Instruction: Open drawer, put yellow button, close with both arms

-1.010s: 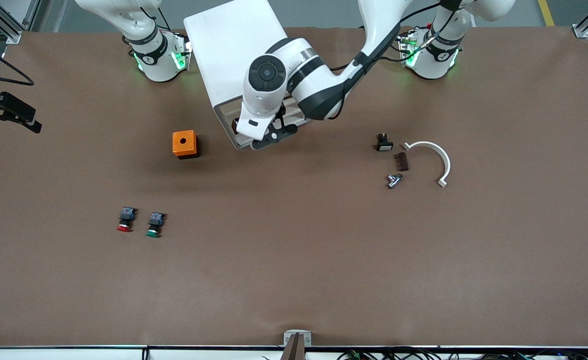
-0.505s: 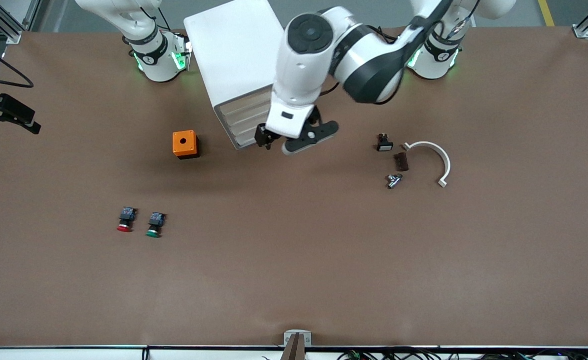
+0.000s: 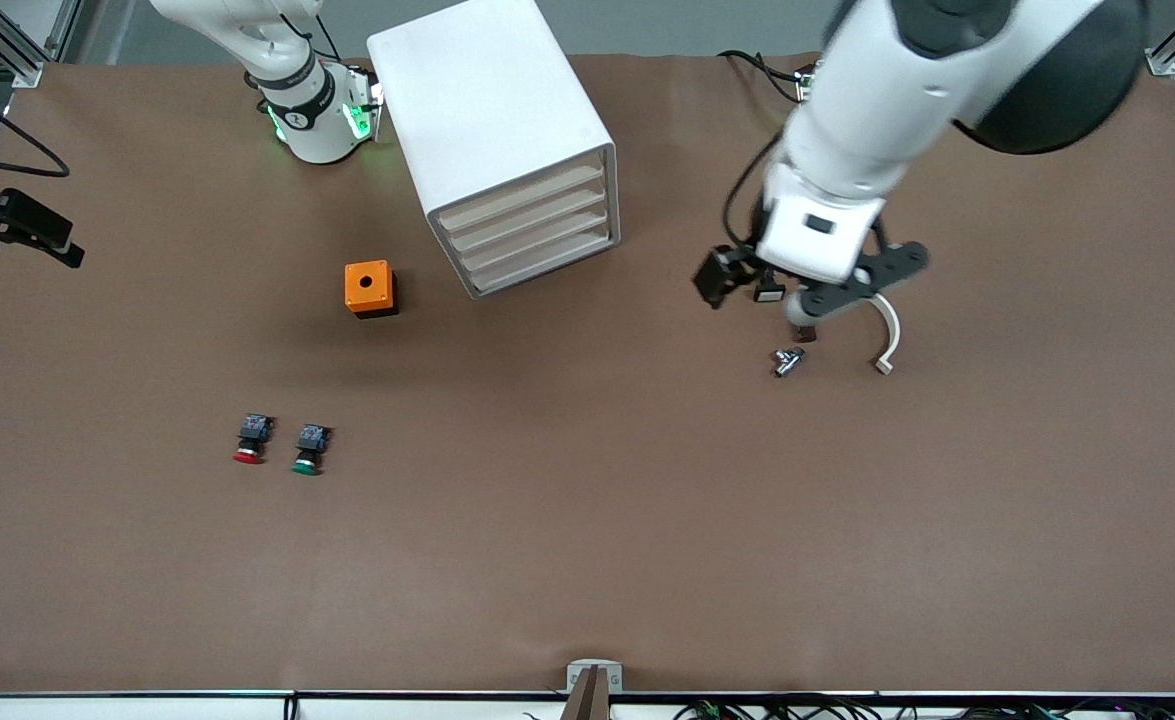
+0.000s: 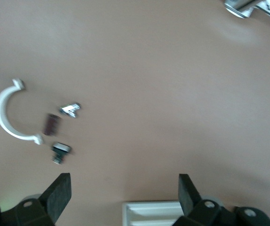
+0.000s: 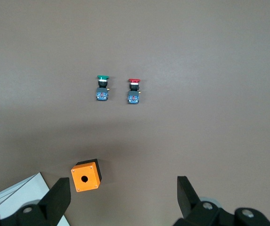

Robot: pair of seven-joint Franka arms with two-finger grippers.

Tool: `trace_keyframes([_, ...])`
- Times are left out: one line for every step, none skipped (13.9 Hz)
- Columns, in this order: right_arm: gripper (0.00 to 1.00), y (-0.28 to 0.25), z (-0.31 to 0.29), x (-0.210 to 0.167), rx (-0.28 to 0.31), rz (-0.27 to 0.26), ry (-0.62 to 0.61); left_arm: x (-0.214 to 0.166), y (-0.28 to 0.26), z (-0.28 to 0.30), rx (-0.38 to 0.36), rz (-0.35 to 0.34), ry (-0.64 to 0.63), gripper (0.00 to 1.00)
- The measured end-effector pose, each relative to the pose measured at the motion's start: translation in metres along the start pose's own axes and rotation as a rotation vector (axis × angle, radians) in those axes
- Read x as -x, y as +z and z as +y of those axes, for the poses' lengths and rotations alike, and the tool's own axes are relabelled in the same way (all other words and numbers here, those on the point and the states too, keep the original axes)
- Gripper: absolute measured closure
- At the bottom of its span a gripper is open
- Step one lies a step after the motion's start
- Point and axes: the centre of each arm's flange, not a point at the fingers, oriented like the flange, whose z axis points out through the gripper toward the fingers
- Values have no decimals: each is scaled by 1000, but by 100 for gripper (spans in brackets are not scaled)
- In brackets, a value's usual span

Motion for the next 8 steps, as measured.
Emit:
trace_keyframes([0,0,0,0,0,0,2,-17,-3,-17,-7,-3,17,0])
trace_keyframes([0,0,1,0,0,0,5,-34,-8,-36,-12,-5,37,0])
trace_keyframes([0,0,1,0,0,0,6,-50,-13,-55,-17,-8,59,0])
trace_keyframes([0,0,1,0,0,0,6,-64,-17,-74,-22,-13,82,0])
trace_keyframes([0,0,1,0,0,0,7,-77,-19,-91,-26,-18,102,0])
trace_keyframes([0,0,1,0,0,0,7,-88,-20,-105,-28,-21,118,0])
trace_keyframes([0,0,1,0,0,0,7,-96,-20,-116,-30,-25,131,0])
trace_keyframes([0,0,1,0,0,0,8,-104,-19,-127,-33,-31,146,0])
